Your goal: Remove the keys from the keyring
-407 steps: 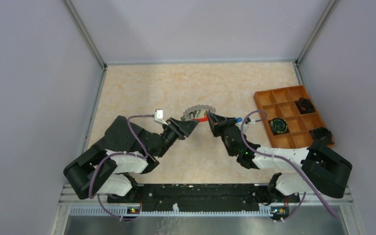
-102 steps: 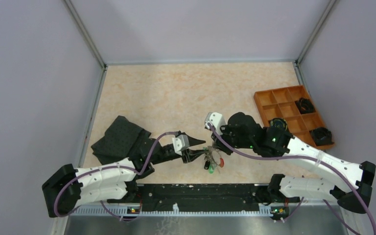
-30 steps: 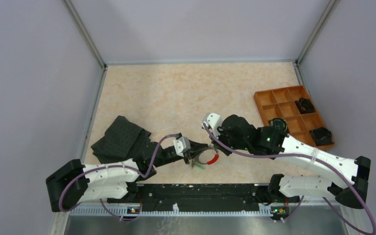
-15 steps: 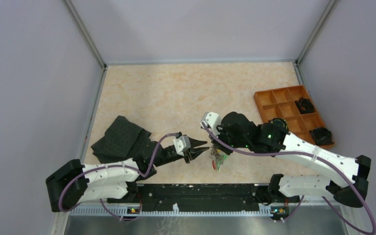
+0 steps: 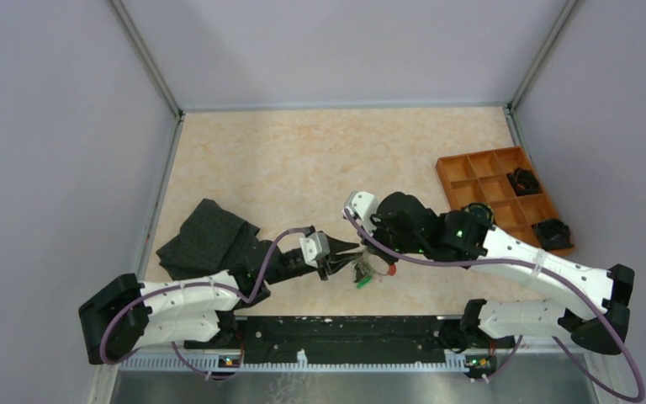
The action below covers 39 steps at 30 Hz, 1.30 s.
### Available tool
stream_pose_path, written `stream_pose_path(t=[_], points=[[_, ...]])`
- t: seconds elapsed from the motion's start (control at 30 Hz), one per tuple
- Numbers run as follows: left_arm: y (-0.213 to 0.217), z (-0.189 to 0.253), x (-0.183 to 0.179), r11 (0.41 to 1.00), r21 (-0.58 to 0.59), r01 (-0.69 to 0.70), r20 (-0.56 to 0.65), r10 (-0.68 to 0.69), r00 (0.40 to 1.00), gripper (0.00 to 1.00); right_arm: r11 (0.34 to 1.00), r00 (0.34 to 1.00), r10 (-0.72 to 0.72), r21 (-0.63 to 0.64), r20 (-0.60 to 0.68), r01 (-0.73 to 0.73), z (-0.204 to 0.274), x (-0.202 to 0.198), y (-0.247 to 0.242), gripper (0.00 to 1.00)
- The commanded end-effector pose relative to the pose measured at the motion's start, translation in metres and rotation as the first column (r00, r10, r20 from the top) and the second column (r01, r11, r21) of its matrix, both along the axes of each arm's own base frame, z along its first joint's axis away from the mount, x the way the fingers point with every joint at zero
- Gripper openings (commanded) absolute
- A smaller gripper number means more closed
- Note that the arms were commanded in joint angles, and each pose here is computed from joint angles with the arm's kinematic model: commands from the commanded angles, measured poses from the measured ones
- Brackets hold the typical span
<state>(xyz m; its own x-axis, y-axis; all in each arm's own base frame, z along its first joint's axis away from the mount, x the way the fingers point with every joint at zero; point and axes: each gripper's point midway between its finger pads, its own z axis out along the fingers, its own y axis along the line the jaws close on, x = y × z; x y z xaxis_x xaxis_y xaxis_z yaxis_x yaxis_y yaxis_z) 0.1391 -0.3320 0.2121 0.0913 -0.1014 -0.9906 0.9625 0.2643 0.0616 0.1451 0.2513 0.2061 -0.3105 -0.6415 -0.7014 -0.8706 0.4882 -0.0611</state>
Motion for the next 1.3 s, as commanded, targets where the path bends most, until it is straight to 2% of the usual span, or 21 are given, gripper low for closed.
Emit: stream_pose_path(t=[0.0, 0.47, 0.7, 0.97, 1.13, 1.27], points=[[-0.008, 0.025, 0.002, 0.999, -0.045, 0.014, 0.054, -0.012, 0.998, 0.3, 0.996, 0.999, -0.014, 0.09, 0.051, 0.009, 0.032, 0.008, 0.018, 0.0], [-0.009, 0.016, 0.009, 1.0, -0.006, -0.02, 0.038, 0.02, 0.999, 0.29, 0.995, 0.998, -0.043, 0.095, 0.039, 0.039, 0.033, 0.008, 0.019, 0.0], [-0.011, 0.022, 0.011, 0.999, -0.027, -0.021, 0.053, 0.023, 0.998, 0.27, 0.995, 0.999, -0.036, 0.095, 0.034, 0.032, 0.033, 0.007, 0.021, 0.0], [-0.013, 0.017, 0.014, 1.0, -0.009, -0.03, 0.058, 0.031, 0.998, 0.16, 0.995, 0.999, -0.034, 0.092, 0.028, 0.032, 0.035, 0.004, 0.02, 0.0], [-0.013, 0.014, 0.013, 1.0, 0.002, -0.027, 0.069, 0.027, 0.997, 0.0, 0.997, 0.999, -0.035, 0.064, 0.03, 0.033, 0.035, 0.003, 0.012, 0.0], [-0.012, 0.008, 0.008, 0.999, 0.038, -0.001, 0.097, -0.003, 0.995, 0.0, 0.997, 0.994, -0.08, 0.007, 0.073, 0.079, 0.04, 0.011, -0.003, 0.0]])
